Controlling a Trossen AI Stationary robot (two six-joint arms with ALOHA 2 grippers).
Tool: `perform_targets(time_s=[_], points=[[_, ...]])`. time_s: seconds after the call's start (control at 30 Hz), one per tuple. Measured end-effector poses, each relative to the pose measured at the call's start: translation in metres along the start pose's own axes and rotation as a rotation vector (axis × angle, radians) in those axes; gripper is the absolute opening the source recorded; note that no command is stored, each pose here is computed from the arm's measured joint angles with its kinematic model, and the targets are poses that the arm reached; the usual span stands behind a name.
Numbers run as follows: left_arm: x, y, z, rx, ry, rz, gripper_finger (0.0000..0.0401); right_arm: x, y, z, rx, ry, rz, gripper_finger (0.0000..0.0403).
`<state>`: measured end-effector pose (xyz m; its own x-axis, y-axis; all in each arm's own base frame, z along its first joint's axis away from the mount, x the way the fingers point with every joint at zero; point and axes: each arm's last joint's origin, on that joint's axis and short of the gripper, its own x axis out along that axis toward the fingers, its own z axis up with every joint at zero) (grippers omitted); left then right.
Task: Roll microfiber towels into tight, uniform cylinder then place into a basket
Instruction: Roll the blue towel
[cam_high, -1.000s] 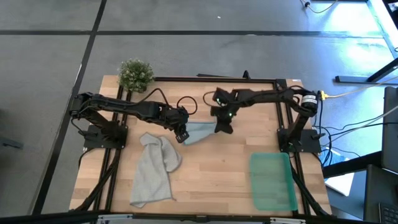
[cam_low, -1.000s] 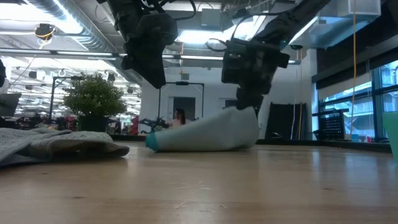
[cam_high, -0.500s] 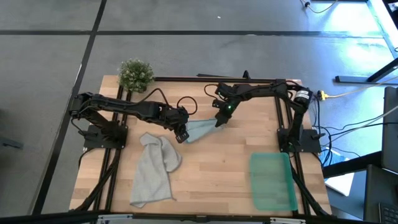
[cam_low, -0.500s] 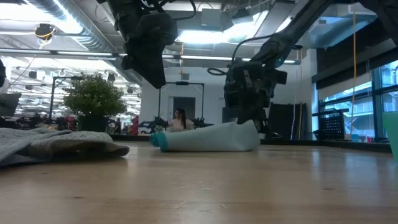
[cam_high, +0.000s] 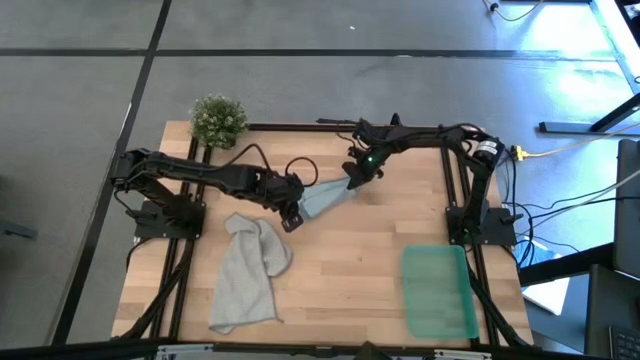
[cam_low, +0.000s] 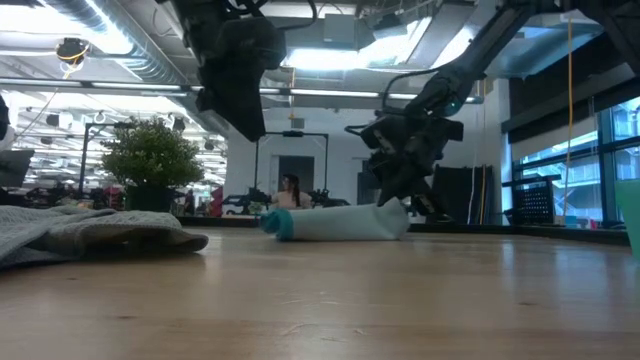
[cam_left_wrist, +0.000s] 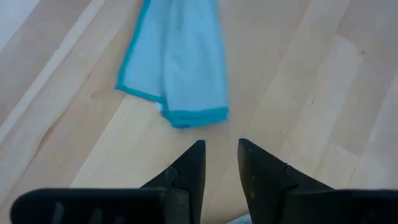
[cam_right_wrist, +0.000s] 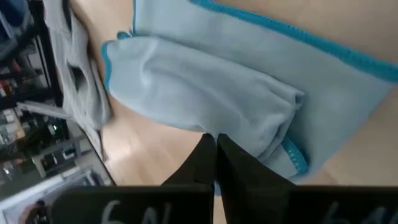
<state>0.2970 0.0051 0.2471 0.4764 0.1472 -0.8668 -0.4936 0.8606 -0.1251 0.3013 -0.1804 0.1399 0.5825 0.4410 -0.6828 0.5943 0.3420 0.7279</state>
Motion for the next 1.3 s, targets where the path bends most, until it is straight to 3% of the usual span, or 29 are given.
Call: perform_targets(time_s=[0.17, 0.37, 0.53, 0.73, 1.3], points=[[0.011, -0.007, -0.003, 0.025, 0.005, 0.021, 0.0089, 0.0, 0.001, 0.001, 0.011, -0.006, 0.004, 0.0008], [0.043, -0.018, 0.0, 0.13, -0.006, 0.011, 0.0089, 0.0, 0.002, 0.003, -0.002, -0.015, 0.024, 0.0009], [0.064, -0.014, -0.003, 0.168, 0.041, 0.071, 0.0089, 0.0, 0.003, 0.003, -0.01, -0.016, 0.037, 0.0009], [0.068, -0.012, -0.004, 0.238, 0.067, 0.075, 0.0089, 0.0, 0.003, 0.003, -0.018, -0.017, 0.038, 0.0009], [0.069, -0.008, 0.001, 0.27, 0.032, 0.098, 0.0094, 0.0, 0.004, 0.003, -0.037, -0.019, 0.038, 0.001]])
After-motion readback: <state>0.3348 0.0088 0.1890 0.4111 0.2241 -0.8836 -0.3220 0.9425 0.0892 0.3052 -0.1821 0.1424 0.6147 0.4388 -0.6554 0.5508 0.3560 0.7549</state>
